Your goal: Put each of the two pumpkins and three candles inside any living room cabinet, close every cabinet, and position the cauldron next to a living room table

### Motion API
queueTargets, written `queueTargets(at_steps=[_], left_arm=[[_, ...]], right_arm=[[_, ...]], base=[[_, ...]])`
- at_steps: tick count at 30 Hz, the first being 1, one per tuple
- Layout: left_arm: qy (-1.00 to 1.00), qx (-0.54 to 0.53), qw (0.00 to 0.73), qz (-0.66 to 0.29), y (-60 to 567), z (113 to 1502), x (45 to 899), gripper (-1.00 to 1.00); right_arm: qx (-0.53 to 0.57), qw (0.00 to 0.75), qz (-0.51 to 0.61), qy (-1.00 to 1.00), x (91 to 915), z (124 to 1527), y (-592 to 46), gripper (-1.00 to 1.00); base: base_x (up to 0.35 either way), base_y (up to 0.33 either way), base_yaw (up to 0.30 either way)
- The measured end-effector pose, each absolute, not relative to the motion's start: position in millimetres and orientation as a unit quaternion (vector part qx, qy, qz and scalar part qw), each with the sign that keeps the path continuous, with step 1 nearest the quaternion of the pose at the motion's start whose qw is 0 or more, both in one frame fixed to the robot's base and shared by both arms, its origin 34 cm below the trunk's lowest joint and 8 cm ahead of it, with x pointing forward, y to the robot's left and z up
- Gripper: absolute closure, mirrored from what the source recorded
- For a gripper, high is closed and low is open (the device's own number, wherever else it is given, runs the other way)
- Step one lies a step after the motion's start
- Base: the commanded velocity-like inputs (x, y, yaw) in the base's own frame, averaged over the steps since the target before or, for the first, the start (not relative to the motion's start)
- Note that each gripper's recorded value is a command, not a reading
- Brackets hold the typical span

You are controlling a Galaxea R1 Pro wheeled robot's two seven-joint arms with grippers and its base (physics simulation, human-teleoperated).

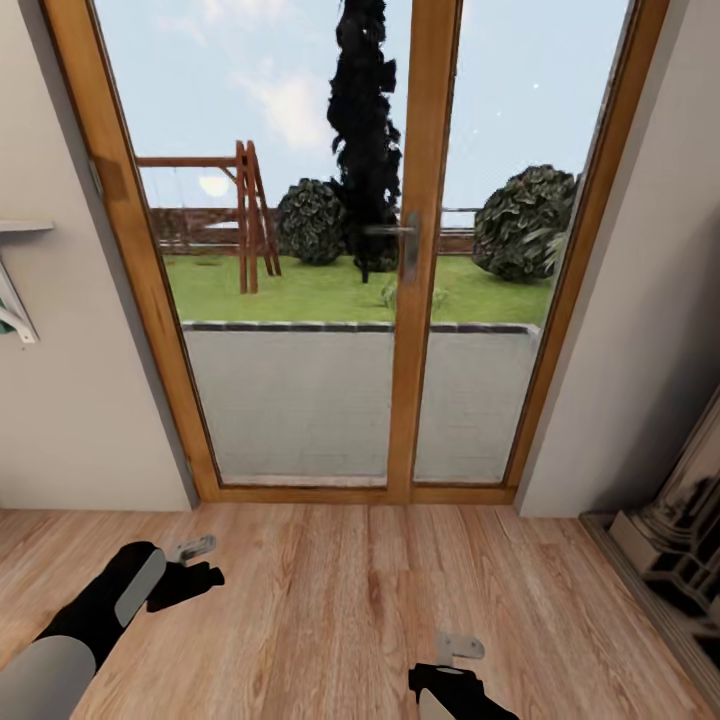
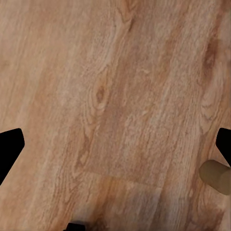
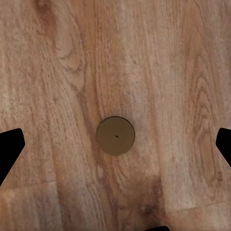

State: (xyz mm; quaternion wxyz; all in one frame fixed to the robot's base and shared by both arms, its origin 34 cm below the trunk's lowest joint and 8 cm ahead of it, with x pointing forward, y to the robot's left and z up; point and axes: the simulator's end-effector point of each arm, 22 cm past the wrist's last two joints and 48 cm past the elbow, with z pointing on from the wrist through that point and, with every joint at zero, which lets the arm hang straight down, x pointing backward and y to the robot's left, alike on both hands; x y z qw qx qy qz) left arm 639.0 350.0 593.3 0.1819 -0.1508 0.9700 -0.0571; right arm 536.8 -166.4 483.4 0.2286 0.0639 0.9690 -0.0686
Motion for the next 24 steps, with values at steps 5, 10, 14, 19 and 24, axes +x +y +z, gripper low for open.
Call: queueTargets(at_steps=[5,10,14,19,24], left_arm=[[0.970,-0.149,0.182,-0.062,342,583,639,-1.00],[0.970,-0.148,0.182,-0.064,339,573,638,-1.00],[0.970,-0.148,0.182,-0.064,339,566,637,-1.00],[0.970,-0.148,0.182,-0.064,339,556,636,-1.00],[0.970,-0.148,0.183,-0.064,339,546,634,-1.00]], right_arm=[[0.064,0.227,-0.069,0.969,535,473,-167,-1.00],[0.061,0.209,-0.084,0.972,520,454,-179,-1.00],[0.057,0.197,-0.082,0.975,511,440,-182,-1.00],[0.052,0.185,-0.073,0.979,500,422,-182,-1.00],[0.051,0.183,-0.073,0.979,497,410,-184,-1.00]], base=[[0.000,0.000,0.000],[0.000,0.000,0.000],[0.000,0.000,0.000],[0.000,0.000,0.000],[0.000,0.000,0.000]])
